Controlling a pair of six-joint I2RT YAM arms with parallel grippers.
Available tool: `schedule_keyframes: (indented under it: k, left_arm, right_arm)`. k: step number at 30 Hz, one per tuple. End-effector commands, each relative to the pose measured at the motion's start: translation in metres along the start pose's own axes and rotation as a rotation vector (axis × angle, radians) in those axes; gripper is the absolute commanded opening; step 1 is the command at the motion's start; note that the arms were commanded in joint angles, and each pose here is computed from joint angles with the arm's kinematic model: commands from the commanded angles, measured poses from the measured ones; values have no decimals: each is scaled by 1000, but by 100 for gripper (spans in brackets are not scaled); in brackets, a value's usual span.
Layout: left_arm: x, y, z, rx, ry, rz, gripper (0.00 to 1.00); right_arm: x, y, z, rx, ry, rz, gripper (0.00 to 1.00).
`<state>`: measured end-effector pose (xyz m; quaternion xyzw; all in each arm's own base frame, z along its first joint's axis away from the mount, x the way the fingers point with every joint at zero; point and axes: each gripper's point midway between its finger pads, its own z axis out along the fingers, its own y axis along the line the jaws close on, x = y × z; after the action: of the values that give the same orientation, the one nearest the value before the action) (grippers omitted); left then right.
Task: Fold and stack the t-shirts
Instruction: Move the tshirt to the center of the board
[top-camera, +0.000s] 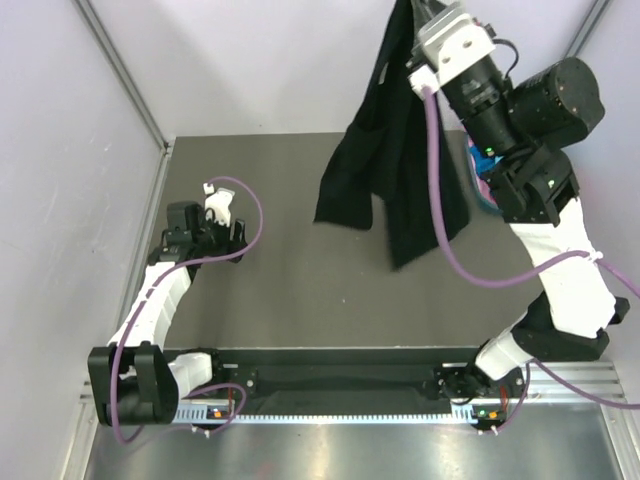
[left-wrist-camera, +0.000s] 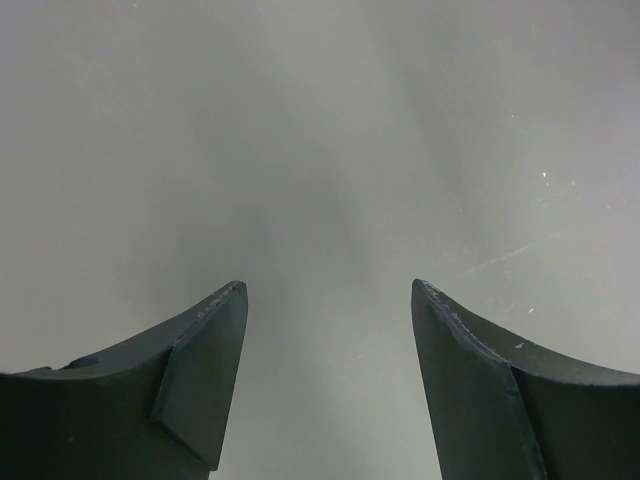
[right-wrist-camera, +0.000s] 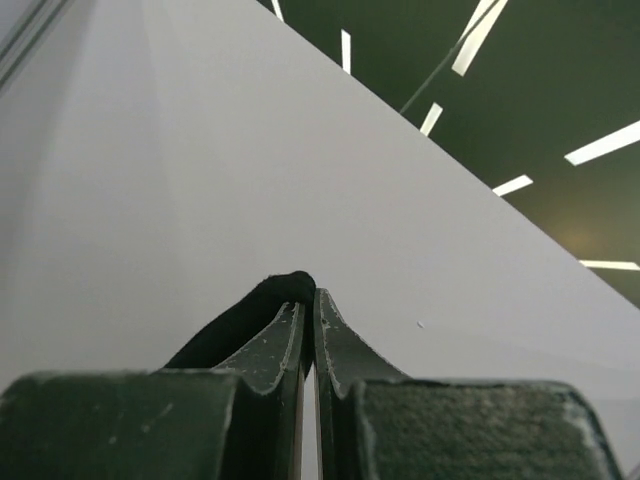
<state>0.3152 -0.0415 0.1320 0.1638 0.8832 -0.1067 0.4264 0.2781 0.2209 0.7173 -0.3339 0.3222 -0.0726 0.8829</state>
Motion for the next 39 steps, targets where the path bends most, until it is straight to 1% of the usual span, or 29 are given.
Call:
schedule_keyframes:
  k: [1,6,8,9,10,11,12,13,14,15,16,17,18,19,20,21,22,25,27,28,29,30,31,32,34,35,37,38,39]
  left_arm:
    - [-7,-1,-4,2,-45,24,71]
    - [-7,-2,-6,-1,-56,35,72]
    - [-7,-2,-5,4,-55,35,72]
    - [-7,-2,-5,3,-54,34,72]
    - [-7,-2,-4,3,-54,31,72]
    - [-6,-2,-4,5,-53,32,72]
    - [-6,-2,-3,4,-54,31,72]
    - [-5,-2,-2,7,-52,30,72]
    - [-5,-2,-2,9,-54,31,72]
    - [-5,-3,0,15,-54,30,72]
    - [-3,-3,2,19,-48,30,72]
    - [-3,-2,3,19,-45,29,72]
    - [-3,-3,4,23,-41,28,72]
    - [-1,-2,6,26,-30,23,72]
    - [0,-3,7,29,-25,22,72]
    - [0,-2,8,28,-23,19,72]
    - [2,-2,9,30,-17,16,72]
    - [3,0,12,28,-12,11,72]
    - [5,1,14,27,-1,9,72]
    - [5,2,15,23,3,8,72]
    - [6,1,16,26,7,7,72]
    - [8,2,16,24,13,5,72]
    - [8,2,16,23,13,8,72]
    - [8,2,16,24,15,10,72]
    - [9,2,14,21,12,18,72]
    - [11,2,14,22,16,19,72]
    - [12,2,14,21,17,21,72]
    - [13,2,14,18,19,22,72]
    - [13,2,15,19,23,23,72]
  right_arm:
    - [-38,-31,-2,139,-78,-96,0]
    - [-25,-17,5,144,-35,-118,0]
    - [6,4,8,118,59,-155,0]
    - [19,-3,3,129,96,-172,0]
    - [47,20,2,81,158,-170,0]
    - [59,14,-9,91,200,-167,0]
    - [87,9,-17,102,267,-185,0]
    - [129,37,-27,46,356,-168,0]
    - [146,35,-42,42,401,-168,0]
    - [183,32,-59,43,488,-178,0]
    - [235,65,-85,-39,596,-195,0]
    - [258,75,-101,-83,630,-208,0]
    - [278,55,-122,-40,669,-251,0]
    - [319,82,-154,-109,752,-267,0]
    - [336,83,-169,-122,778,-281,0]
    - [362,70,-191,-106,849,-298,0]
    - [382,75,-208,-126,900,-289,0]
    - [433,63,-247,-104,1060,-210,0]
    - [467,72,-280,-136,1204,-135,10]
    - [470,72,-281,-150,1227,-122,20]
    - [475,82,-288,-193,1251,-96,37]
    - [472,95,-297,-247,1275,-52,44]
    - [461,114,-291,-330,1206,26,50]
    - [437,117,-288,-368,1155,68,60]
    - [402,143,-276,-447,1017,160,66]
    - [369,154,-268,-502,930,169,70]
    - [331,187,-265,-661,824,215,70]
    - [310,221,-271,-794,808,252,68]
    - [298,236,-272,-856,784,260,66]
